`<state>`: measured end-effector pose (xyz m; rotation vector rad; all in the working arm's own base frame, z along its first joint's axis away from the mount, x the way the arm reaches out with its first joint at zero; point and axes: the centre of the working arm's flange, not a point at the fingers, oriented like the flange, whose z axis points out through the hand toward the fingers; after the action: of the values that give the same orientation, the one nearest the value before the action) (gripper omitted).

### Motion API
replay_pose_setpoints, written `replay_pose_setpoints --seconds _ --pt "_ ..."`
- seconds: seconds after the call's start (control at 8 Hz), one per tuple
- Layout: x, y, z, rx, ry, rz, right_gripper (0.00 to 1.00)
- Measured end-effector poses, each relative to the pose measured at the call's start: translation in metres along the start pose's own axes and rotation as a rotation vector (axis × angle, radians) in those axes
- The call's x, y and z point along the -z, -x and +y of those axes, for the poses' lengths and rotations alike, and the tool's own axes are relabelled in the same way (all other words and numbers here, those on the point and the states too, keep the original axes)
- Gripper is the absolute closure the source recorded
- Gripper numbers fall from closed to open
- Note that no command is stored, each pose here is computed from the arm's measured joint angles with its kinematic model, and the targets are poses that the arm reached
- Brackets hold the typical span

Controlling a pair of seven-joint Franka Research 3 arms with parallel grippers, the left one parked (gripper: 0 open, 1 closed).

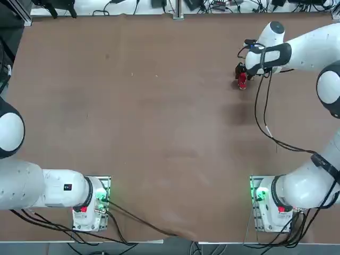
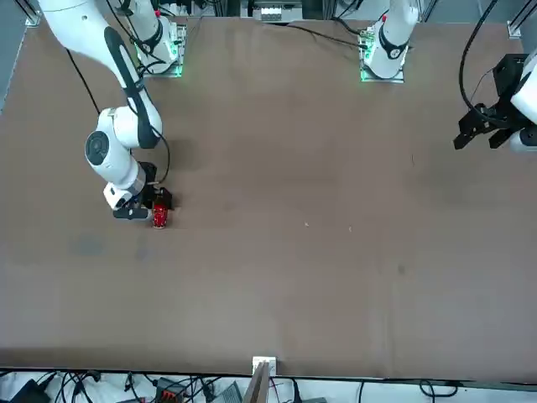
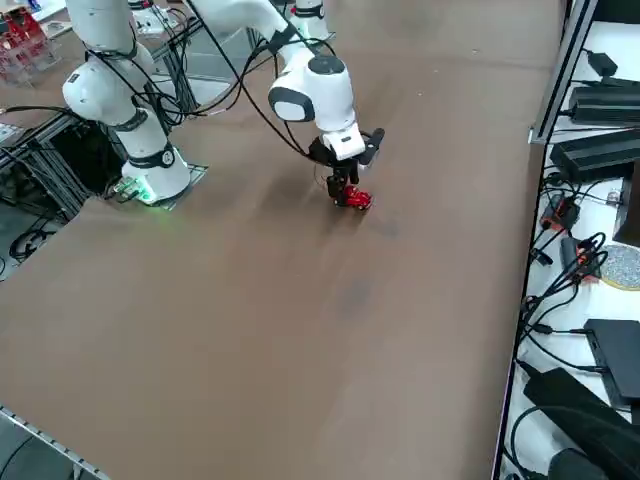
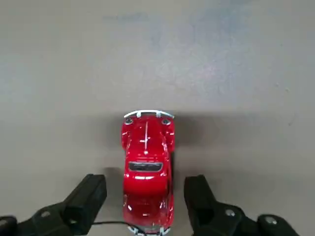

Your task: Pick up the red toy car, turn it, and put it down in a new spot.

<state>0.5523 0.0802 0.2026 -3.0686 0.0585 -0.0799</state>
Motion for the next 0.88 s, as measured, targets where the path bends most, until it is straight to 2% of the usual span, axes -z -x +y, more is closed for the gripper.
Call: replay_pose_setpoints --seconds 0.25,0.38,0.5,0.88 --pt "-0.0019 -0.0003 0.0005 -0.009 0.000 0.005 0.19" --pt "-0.0025 -0.0002 0.0005 -0.010 0.000 0.004 0.39" --pt "-0.0004 -0.0013 -0.0002 -0.010 -0.001 0.010 0.49" --pt "0.0067 -0.0058 0.0000 -0.022 -0.002 0.006 0.49"
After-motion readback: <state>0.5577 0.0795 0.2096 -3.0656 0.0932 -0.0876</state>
